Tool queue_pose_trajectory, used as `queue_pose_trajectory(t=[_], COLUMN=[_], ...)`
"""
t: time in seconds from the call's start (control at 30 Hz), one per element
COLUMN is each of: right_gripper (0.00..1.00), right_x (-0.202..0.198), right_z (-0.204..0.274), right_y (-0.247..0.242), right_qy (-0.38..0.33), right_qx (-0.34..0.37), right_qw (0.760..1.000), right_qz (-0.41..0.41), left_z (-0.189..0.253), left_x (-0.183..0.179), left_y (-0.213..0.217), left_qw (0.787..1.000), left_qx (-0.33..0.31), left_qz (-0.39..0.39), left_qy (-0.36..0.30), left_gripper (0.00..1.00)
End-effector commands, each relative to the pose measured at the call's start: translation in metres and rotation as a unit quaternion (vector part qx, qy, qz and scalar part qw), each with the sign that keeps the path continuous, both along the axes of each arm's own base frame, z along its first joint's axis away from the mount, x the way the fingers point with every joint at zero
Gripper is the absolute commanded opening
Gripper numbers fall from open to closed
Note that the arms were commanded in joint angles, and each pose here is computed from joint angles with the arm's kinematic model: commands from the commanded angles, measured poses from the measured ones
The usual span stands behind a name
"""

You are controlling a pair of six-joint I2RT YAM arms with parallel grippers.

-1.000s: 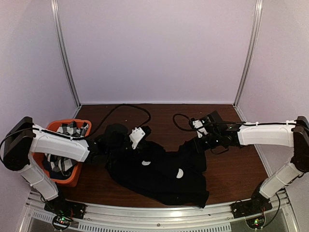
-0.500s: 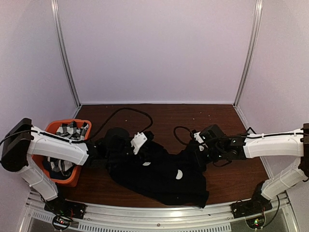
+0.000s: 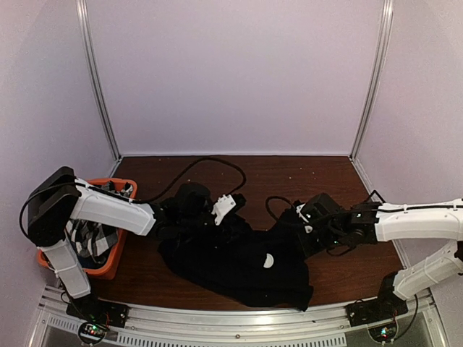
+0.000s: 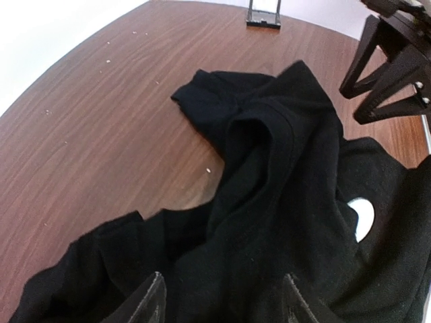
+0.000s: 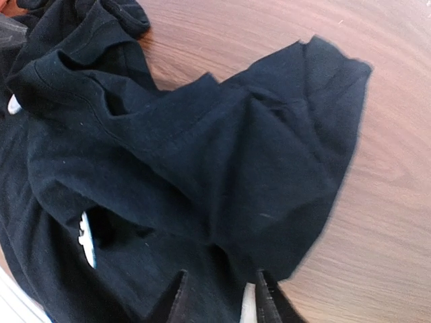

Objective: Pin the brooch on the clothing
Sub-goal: Pick up the clothing with brooches from the center of the board.

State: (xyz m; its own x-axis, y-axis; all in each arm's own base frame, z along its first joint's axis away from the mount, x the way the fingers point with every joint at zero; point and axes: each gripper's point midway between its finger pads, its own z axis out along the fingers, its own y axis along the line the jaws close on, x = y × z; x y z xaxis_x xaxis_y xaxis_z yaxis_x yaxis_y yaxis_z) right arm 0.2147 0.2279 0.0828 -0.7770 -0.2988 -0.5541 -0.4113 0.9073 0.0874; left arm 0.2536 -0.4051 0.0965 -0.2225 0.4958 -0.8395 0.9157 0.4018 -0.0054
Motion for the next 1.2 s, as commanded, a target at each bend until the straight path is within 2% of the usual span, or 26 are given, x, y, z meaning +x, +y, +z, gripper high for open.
queue_pose_trajectory(t=[0.0, 0.03, 0.13, 0.27, 0.47, 0.63, 0.97, 1.07, 1.17], right_gripper=[0.52, 0.62, 0.76, 0.78, 0.77, 0.75, 0.62, 0.54, 0.52], right_x=[0.013, 0.016, 0.026, 0.043, 0.064, 0.076, 0.070, 0.064, 0.060], right_z=[0.047, 0.057, 0.079, 0.080, 0.059, 0.028, 0.001, -0.007, -0.014], right_y=[-0.010, -0.010, -0.005, 0.007, 0.023, 0.018, 0.031, 0.034, 0.032], right_qy=[-0.052, -0.062, -0.080, -0.056, 0.007, 0.067, 0.121, 0.140, 0.154], right_qx=[-0.024, -0.028, -0.047, -0.073, -0.080, -0.059, -0.010, -0.007, -0.010], right_qw=[0.998, 0.998, 0.996, 0.995, 0.994, 0.993, 0.984, 0.981, 0.979], right_qz=[-0.012, -0.009, 0.010, 0.037, 0.075, 0.079, 0.128, 0.138, 0.135], left_z=[0.009, 0.009, 0.004, -0.005, -0.011, -0.015, -0.020, -0.021, -0.022], left_x=[0.011, 0.012, 0.012, 0.007, 0.006, 0.016, 0.021, 0.019, 0.019], left_y=[-0.006, -0.006, -0.007, -0.011, -0.010, -0.004, -0.002, -0.002, -0.002], left_qw=[1.000, 1.000, 1.000, 0.999, 0.998, 0.998, 0.996, 0.996, 0.996], left_qx=[-0.012, -0.012, -0.009, -0.004, 0.003, 0.003, -0.005, -0.005, -0.005], left_qz=[-0.014, -0.013, -0.020, -0.037, -0.042, -0.025, -0.026, -0.030, -0.031], left_qy=[0.005, 0.006, 0.017, 0.039, 0.053, 0.059, 0.079, 0.084, 0.086], left_gripper=[0.60, 0.60, 0.60, 0.60, 0.60, 0.60, 0.57, 0.56, 0.56])
